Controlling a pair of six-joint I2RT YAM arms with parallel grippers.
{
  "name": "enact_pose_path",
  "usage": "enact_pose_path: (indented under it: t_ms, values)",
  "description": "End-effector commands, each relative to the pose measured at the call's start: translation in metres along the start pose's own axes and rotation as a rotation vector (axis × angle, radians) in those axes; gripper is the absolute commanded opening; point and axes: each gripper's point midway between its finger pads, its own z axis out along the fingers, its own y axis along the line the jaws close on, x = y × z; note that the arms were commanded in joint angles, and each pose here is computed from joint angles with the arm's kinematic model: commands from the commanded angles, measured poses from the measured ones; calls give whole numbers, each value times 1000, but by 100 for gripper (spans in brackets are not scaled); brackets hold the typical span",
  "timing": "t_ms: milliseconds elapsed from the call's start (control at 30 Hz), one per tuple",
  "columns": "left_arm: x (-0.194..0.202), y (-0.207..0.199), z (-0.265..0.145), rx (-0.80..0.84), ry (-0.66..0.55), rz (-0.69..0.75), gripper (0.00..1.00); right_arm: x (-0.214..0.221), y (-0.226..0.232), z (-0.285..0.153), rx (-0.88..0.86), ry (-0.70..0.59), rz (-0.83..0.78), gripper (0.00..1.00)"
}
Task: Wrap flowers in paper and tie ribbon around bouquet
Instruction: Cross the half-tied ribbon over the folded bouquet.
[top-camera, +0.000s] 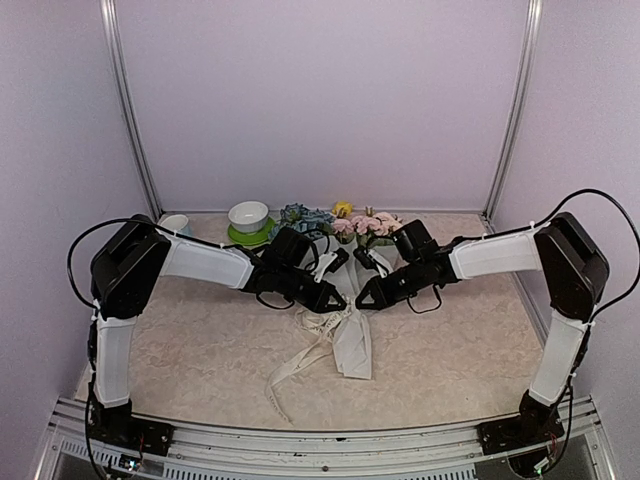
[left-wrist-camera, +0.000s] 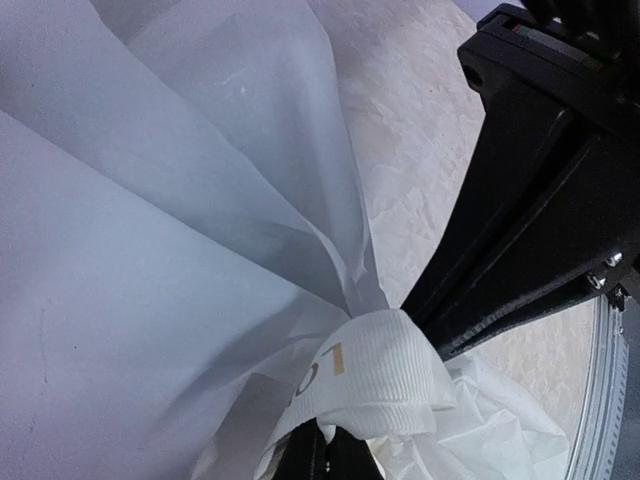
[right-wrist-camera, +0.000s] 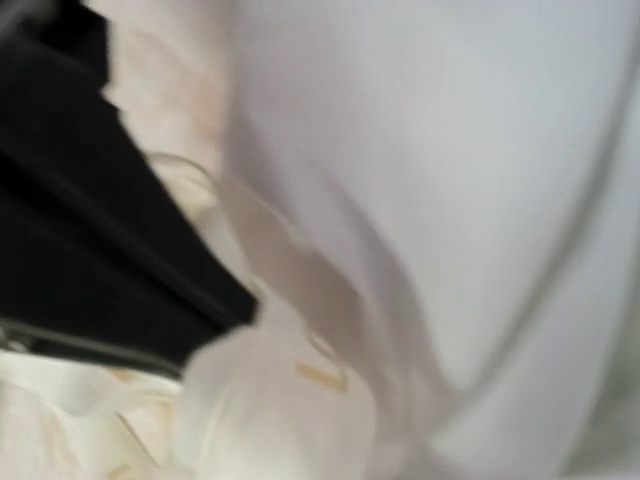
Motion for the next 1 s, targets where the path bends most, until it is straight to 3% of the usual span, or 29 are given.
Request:
enact_pose_path:
  t_ms: [0, 433, 767, 833, 967]
  values:
    - [4, -1, 3, 13, 26, 11, 2, -18, 16, 4, -100, -60, -63, 2]
    - [6, -4, -1, 32, 1, 43, 9, -21, 35, 12, -251, -82, -100, 11]
    - [-4, -7, -9, 81, -67, 52, 10, -19, 43, 13, -315, -70, -114, 30]
    - [-3, -9, -9, 92, -65, 54, 10, -21, 40, 13, -292, -74, -111, 29]
    - [-1, -14, -10, 119, -69, 59, 11, -20, 36, 16, -278, -70, -104, 14]
